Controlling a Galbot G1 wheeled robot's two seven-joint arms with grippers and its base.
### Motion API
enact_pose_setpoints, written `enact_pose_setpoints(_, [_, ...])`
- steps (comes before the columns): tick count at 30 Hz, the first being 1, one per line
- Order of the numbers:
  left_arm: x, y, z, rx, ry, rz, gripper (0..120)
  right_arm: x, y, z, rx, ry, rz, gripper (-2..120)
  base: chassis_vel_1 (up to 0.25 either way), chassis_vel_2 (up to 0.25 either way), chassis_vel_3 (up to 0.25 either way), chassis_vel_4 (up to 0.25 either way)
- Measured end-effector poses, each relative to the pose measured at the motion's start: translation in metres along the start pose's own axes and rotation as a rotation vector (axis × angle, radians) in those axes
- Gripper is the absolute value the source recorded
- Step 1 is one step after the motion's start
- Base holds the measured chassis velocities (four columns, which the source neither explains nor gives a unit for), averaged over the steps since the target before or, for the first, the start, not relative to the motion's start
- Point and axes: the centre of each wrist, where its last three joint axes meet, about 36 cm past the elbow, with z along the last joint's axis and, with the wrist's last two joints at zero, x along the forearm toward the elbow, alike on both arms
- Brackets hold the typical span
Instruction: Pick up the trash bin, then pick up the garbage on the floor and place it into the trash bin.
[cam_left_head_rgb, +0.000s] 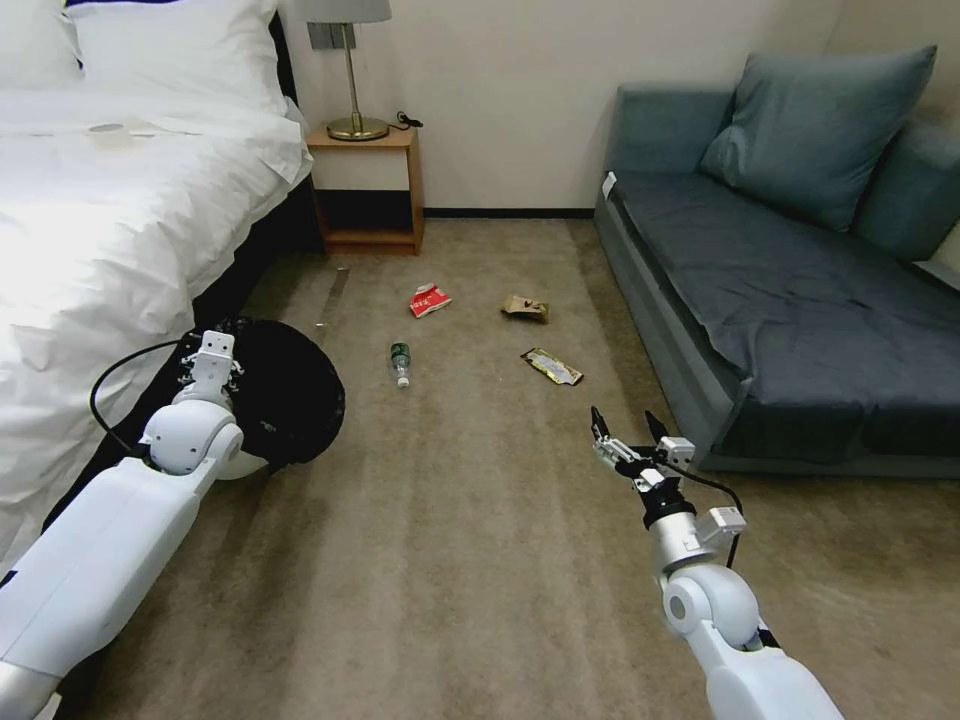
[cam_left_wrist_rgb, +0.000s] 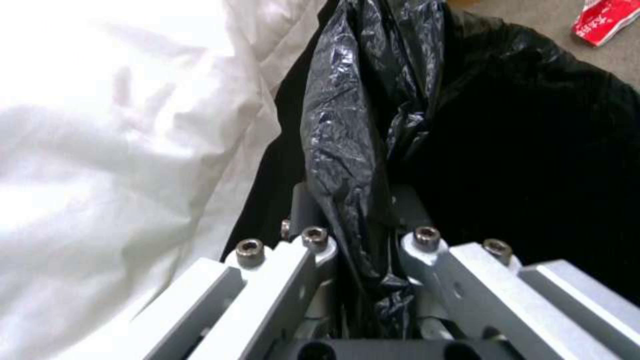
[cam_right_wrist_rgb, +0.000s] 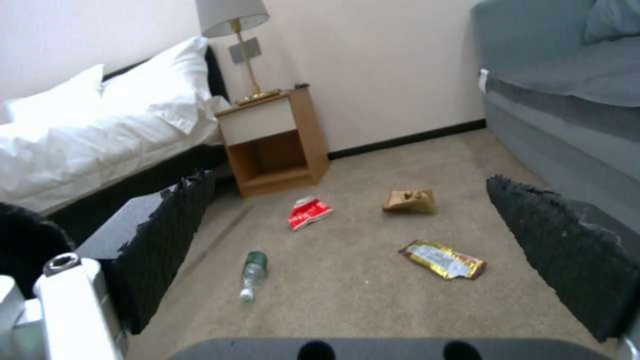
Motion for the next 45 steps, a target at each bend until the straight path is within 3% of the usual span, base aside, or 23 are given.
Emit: enact_pose_setpoints(45, [0.007,0.013,0.014,0.000,-0.008,-0.015,6,0.007,0.009,0.011,-0.015,0.023,-0.031,100,-0.019,0.017,0.018,-0.019])
